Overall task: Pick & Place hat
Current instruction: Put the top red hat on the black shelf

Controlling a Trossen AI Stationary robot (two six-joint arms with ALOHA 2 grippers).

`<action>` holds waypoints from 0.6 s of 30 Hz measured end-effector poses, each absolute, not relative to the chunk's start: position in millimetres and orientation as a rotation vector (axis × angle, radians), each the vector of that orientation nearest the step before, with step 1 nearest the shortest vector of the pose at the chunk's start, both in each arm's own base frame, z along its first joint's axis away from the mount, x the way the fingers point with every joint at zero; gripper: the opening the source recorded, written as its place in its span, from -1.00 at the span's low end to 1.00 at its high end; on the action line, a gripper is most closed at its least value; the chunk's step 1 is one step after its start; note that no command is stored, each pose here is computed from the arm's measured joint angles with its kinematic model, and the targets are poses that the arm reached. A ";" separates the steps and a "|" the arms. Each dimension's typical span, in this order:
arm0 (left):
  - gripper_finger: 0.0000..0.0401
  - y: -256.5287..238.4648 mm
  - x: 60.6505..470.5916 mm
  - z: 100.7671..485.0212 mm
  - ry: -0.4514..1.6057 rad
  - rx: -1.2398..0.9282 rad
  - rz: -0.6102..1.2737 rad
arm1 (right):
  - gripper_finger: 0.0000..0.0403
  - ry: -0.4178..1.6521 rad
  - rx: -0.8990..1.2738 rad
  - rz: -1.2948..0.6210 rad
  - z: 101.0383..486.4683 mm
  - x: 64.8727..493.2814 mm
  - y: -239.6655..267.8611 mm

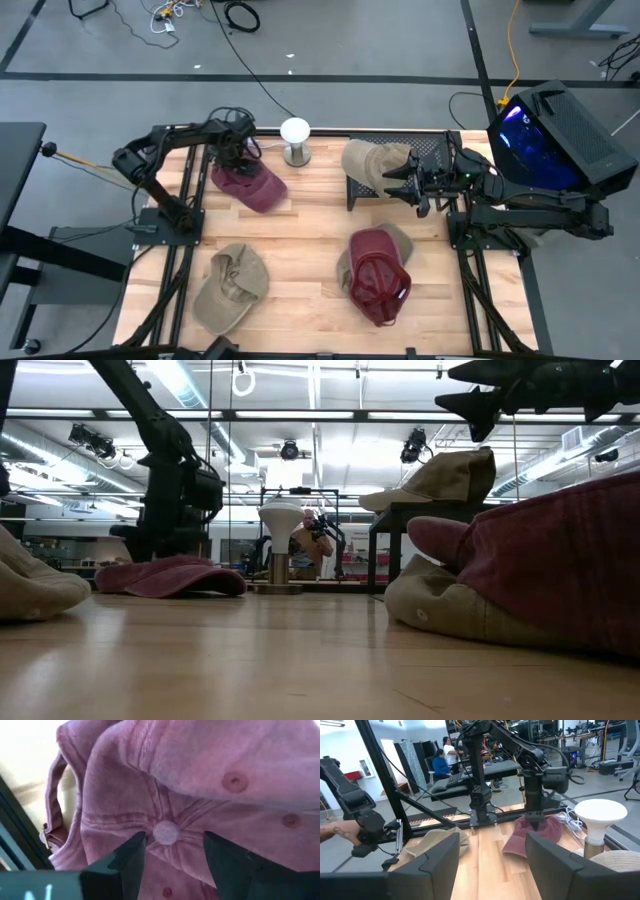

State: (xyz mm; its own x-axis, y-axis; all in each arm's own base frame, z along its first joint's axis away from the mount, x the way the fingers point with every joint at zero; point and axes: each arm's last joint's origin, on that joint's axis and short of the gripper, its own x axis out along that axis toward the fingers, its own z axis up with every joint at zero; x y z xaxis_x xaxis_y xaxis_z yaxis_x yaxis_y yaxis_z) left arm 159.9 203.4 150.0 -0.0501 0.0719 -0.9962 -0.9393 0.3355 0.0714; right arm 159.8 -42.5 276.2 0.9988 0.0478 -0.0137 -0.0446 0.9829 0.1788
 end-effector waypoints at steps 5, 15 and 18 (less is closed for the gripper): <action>-0.01 206.6 162.4 137.5 1.389 -0.878 1.020 | 0.12 0.023 0.178 0.094 276.2 159.7 -41.1; -0.69 208.3 171.4 134.2 1.355 -0.843 0.912 | 0.12 0.032 0.147 0.102 275.0 159.7 -40.9; -0.88 208.1 171.9 134.4 1.350 -0.847 0.892 | 0.12 0.042 0.150 0.102 274.1 159.7 -40.8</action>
State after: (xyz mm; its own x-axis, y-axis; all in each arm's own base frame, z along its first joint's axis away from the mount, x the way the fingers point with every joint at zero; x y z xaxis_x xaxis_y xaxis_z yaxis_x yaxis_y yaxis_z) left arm 171.9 208.1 134.4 0.0169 0.0426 -0.9989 -0.9020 0.4318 0.0032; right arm 159.7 -40.8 274.1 0.9939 0.1045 -0.0342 -0.0983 0.9836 0.1513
